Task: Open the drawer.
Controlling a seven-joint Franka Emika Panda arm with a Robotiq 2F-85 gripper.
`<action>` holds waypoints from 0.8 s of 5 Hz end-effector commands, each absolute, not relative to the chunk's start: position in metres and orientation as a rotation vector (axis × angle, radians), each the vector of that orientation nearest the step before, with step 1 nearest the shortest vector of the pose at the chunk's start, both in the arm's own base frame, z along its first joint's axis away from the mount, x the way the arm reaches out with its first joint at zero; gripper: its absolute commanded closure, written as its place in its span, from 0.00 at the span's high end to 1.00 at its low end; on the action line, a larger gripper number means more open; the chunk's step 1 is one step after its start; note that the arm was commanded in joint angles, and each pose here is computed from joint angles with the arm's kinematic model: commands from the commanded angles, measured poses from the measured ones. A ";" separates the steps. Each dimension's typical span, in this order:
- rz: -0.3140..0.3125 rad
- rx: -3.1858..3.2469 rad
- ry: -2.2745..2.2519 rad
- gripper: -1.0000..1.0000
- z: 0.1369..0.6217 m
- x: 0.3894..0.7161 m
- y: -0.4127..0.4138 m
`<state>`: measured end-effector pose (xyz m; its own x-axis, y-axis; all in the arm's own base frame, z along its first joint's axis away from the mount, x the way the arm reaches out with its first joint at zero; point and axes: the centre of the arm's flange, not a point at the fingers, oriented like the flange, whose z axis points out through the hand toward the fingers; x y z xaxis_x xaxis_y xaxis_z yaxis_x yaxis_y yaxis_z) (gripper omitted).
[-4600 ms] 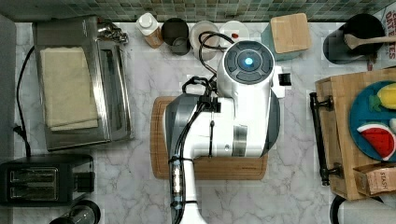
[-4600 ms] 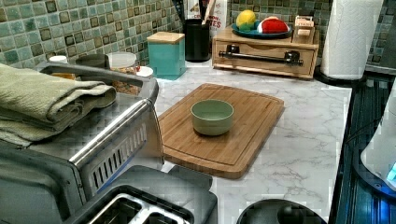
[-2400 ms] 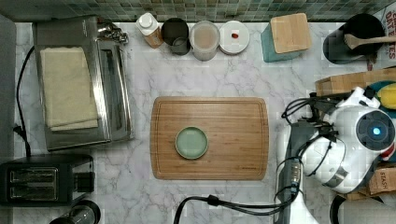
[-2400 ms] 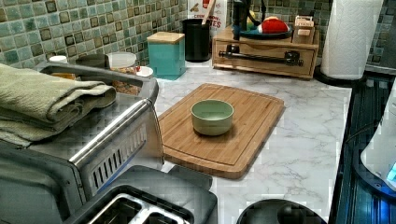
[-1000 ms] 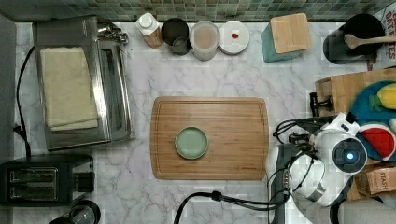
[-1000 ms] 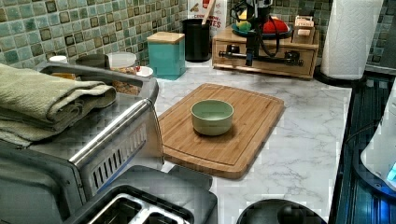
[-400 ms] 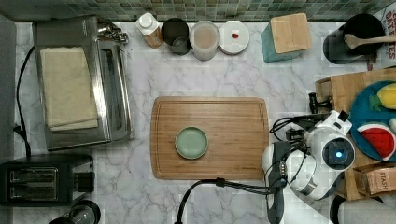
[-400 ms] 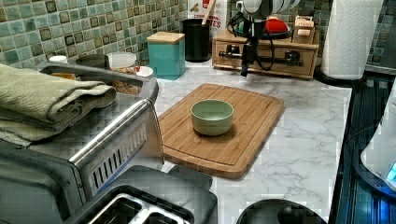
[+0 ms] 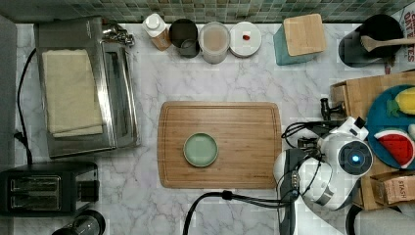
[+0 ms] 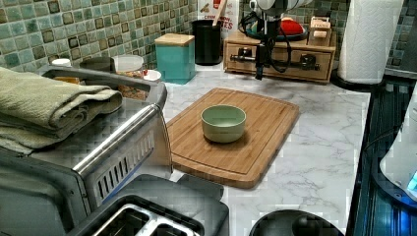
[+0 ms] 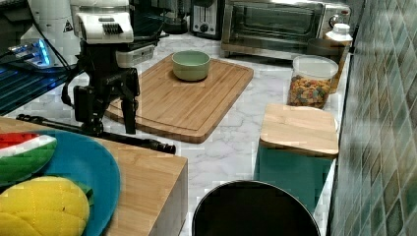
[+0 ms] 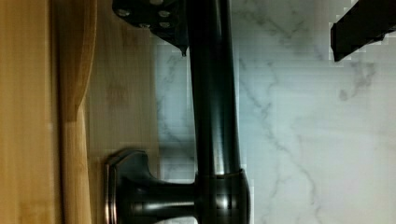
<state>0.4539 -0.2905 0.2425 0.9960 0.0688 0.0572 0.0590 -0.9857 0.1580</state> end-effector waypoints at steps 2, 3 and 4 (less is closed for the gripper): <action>0.042 3.096 0.123 1.00 0.230 0.457 -0.139; 0.042 3.100 0.123 1.00 0.222 0.447 -0.090; 0.062 3.092 0.187 1.00 0.212 0.437 -0.049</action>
<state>0.4471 -0.1914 0.2449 0.9901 -0.0963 0.1024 -0.1051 -0.9908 0.0852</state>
